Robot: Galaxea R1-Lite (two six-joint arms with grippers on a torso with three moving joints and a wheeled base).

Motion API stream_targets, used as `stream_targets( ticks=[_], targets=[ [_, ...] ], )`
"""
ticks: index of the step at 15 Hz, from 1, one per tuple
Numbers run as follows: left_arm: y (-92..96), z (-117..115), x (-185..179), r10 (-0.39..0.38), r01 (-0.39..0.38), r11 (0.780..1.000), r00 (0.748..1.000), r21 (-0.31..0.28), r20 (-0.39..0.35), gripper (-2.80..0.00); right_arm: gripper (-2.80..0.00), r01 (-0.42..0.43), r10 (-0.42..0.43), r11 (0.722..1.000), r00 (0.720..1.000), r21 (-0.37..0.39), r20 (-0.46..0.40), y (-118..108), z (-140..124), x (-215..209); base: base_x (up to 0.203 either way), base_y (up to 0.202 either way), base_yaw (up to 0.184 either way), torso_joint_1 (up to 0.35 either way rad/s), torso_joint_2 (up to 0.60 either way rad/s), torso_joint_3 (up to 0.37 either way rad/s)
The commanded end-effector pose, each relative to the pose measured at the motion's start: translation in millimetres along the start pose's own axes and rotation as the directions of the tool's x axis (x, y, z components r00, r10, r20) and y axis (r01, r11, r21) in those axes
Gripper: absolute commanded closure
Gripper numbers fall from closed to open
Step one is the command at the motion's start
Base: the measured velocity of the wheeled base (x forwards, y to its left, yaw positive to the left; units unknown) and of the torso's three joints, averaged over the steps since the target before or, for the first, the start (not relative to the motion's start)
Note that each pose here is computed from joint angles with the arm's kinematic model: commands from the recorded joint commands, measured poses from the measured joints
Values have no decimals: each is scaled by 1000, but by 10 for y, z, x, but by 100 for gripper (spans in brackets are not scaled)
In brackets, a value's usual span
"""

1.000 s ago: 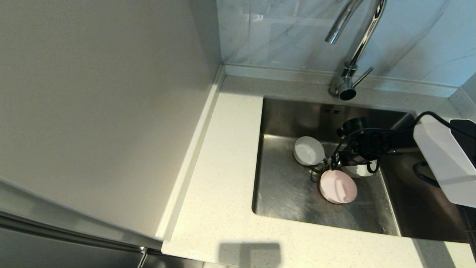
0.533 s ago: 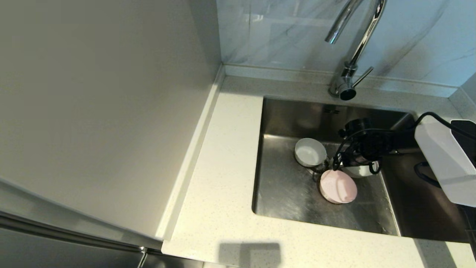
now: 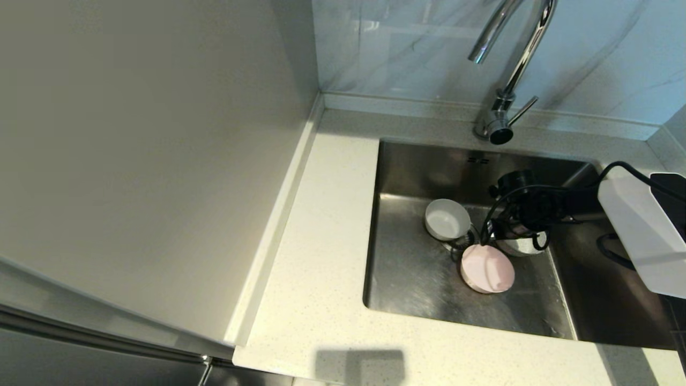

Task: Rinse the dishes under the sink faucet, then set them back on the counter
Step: Put a bowl back to the table from the sink

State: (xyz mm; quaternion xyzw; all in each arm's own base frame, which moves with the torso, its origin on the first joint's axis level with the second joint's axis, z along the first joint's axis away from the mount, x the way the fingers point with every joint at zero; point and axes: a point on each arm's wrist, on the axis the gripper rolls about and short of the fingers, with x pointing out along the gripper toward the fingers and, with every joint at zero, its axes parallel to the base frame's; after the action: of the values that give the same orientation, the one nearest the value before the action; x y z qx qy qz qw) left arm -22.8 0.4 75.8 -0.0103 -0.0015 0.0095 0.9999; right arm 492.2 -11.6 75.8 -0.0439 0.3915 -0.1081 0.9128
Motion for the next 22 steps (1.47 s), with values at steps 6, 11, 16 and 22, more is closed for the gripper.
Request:
stream_targets(
  ticks=[6, 11, 16, 22],
  targets=[
    [0, 0, -2, 1, -1, 1000, 1000, -1, 3, 0, 0, 45, -46, 998, 999, 38, 19, -272, 80, -344, 0, 0, 0, 0, 0, 0],
    [0, 0, -2, 1, -1, 1000, 1000, -1, 3, 0, 0, -70, 66, 996, 995, 56, 69, -473, 9, -1374, 0, 0, 0, 0, 0, 0],
    [0, -1, -3, 1, -1, 1000, 1000, -1, 4, 0, 0, -494, 503, 785, 861, 374, 81, -50, -108, -2342, 0, 0, 0, 0, 0, 0],
    [0, 0, -2, 1, -1, 1000, 1000, -1, 3, 0, 0, -536, 864, 288, 502, 793, 26, 272, 301, -3286, 0, 0, 0, 0, 0, 0]
  ],
)
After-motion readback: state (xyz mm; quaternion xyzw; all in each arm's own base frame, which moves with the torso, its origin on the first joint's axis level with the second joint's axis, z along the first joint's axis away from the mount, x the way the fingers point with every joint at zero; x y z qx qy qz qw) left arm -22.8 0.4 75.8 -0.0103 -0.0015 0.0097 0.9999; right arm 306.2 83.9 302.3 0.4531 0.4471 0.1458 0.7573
